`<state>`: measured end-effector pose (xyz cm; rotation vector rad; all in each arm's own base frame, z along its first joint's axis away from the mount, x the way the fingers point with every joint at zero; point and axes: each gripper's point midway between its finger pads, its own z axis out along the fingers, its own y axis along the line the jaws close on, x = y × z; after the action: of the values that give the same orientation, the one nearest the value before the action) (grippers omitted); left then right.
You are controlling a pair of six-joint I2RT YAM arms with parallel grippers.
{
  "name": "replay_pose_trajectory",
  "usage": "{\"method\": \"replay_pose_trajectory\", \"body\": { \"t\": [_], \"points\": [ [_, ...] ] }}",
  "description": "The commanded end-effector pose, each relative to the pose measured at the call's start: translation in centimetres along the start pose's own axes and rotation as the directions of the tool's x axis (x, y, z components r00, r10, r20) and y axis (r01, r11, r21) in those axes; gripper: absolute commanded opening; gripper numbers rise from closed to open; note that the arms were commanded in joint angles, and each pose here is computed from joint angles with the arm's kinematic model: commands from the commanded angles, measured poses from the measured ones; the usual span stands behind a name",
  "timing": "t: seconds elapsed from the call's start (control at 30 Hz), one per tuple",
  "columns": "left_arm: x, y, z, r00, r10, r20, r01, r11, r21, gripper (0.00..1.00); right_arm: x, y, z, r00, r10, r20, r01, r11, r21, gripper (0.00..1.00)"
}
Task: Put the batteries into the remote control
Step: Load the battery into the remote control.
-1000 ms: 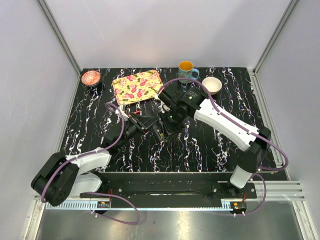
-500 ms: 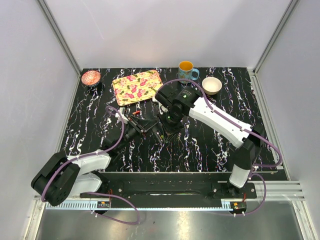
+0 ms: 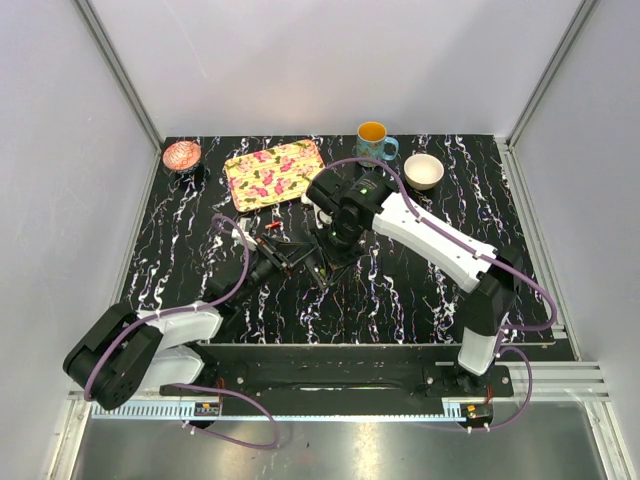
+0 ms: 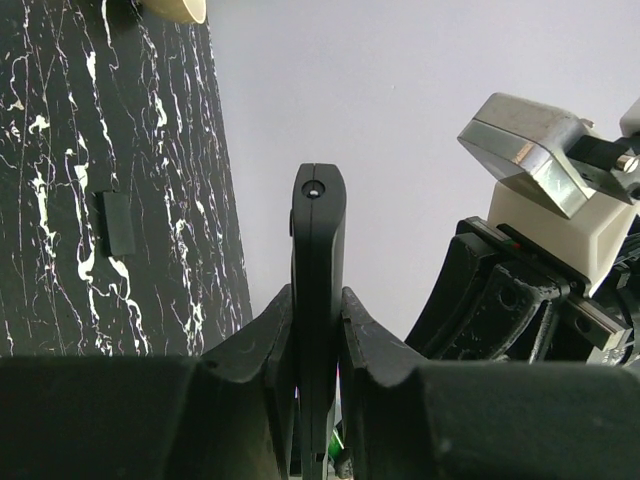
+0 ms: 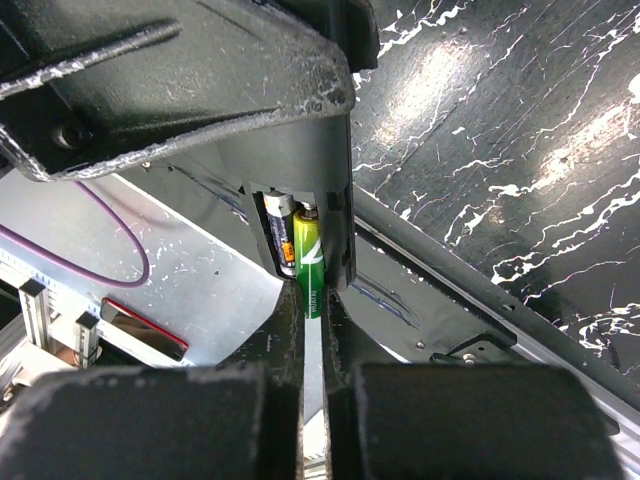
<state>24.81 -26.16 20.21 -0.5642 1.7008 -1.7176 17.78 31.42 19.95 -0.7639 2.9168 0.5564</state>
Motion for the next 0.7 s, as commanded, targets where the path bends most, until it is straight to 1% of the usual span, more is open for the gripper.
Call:
{"method": "replay_pose_trajectory", "body": {
  "t": [0.0, 0.53, 0.57, 0.63, 0.67],
  "points": [
    [0.0, -4.0, -0.2, 1.000, -0.021, 0.000, 0.021, 0.988, 0.151, 0.00, -1.2, -0.8, -0.3, 0.999, -0.028, 0.043, 0.025, 0.998, 0.056, 0.00],
    [0.8, -4.6, -0.6, 0.999, -0.029, -0.030, 0.034, 0.983, 0.181, 0.00, -2.5, -2.4, 0.4, 0.996, -0.040, 0.083, 0.027, 0.988, 0.149, 0.00],
    [0.8, -4.6, -0.6, 0.999, -0.030, -0.032, 0.036, 0.982, 0.183, 0.00, -2.6, -2.4, 0.4, 0.995, -0.046, 0.084, 0.034, 0.988, 0.149, 0.02],
    [0.8, -4.6, -0.7, 0.999, -0.031, -0.032, 0.036, 0.982, 0.187, 0.00, -2.6, -2.6, 0.5, 0.995, -0.046, 0.084, 0.033, 0.987, 0.155, 0.09],
    [0.8, -4.6, -0.7, 0.999, -0.035, -0.031, 0.040, 0.982, 0.186, 0.00, -2.6, -2.5, 0.5, 0.995, -0.049, 0.082, 0.036, 0.987, 0.156, 0.16]
  ]
}}
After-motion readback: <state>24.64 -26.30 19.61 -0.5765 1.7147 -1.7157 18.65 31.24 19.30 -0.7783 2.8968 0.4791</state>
